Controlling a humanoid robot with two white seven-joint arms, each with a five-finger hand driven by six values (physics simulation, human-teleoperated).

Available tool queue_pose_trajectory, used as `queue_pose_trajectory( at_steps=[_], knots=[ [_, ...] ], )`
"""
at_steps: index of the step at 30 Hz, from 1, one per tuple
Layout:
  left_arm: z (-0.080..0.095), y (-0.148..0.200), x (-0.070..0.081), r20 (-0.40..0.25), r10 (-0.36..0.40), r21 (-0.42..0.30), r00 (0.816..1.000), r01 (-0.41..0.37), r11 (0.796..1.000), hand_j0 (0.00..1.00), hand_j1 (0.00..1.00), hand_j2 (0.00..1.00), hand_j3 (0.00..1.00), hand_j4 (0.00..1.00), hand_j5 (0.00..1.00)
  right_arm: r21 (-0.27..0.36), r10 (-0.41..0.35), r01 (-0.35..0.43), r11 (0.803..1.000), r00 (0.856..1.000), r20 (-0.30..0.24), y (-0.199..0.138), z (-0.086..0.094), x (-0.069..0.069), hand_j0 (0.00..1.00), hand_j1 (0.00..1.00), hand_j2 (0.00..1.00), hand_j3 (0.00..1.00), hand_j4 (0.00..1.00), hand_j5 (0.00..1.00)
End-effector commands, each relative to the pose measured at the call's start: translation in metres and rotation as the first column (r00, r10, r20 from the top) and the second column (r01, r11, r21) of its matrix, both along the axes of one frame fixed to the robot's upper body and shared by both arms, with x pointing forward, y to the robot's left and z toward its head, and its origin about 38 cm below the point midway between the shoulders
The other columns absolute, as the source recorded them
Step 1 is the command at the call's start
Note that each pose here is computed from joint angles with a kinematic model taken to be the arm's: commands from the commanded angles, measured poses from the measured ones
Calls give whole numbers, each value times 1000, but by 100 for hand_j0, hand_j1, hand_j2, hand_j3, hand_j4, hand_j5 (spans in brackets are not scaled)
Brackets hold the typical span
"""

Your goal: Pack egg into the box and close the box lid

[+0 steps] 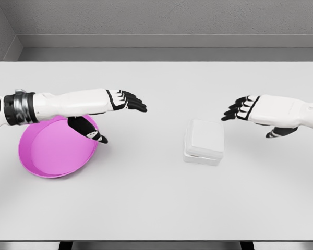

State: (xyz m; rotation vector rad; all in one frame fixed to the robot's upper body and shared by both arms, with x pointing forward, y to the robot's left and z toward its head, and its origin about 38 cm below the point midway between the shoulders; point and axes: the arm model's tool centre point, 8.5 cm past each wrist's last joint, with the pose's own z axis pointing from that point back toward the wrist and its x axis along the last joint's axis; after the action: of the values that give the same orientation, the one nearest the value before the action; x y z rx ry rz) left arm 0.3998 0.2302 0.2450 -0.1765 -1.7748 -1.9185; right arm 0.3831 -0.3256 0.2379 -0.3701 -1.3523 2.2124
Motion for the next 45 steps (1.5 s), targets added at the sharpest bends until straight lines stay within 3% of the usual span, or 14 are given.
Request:
queue_pose_trajectory(
  at_steps=[1, 6, 14, 29, 42, 45],
  knots=[
    [1, 1, 0, -3, 4, -6, 1000, -4, 1000, 100, 100, 100, 100, 100, 100, 2, 4, -4, 1000, 1000, -14, 2, -4, -1, 100, 100, 100, 100, 100, 100],
    [2, 11, 0, -2, 22, 18, 1000, -22, 1000, 100, 100, 100, 100, 100, 100, 5, 41, -41, 999, 997, -69, 16, -25, -6, 100, 100, 100, 100, 100, 100],
    [3, 12, 1, -1, 25, 16, 1000, -25, 1000, 100, 100, 100, 100, 100, 100, 8, 46, -45, 999, 999, -20, 18, -7, 1, 100, 100, 100, 100, 100, 100],
    [1, 19, 3, -9, 43, 27, 999, -43, 999, 100, 100, 100, 100, 100, 100, 26, 61, -60, 998, 998, -31, 26, -13, 0, 100, 100, 100, 100, 100, 100],
    [1, 20, 3, -11, 45, 28, 999, -45, 999, 100, 100, 100, 100, 100, 100, 43, 50, -50, 998, 999, -6, 23, -1, 6, 100, 100, 100, 100, 100, 100],
    [0, 20, 3, -11, 46, 29, 999, -46, 999, 100, 100, 100, 100, 100, 100, 60, 11, -10, 998, 1000, -13, 13, 0, 12, 100, 100, 100, 100, 100, 100]
  ],
)
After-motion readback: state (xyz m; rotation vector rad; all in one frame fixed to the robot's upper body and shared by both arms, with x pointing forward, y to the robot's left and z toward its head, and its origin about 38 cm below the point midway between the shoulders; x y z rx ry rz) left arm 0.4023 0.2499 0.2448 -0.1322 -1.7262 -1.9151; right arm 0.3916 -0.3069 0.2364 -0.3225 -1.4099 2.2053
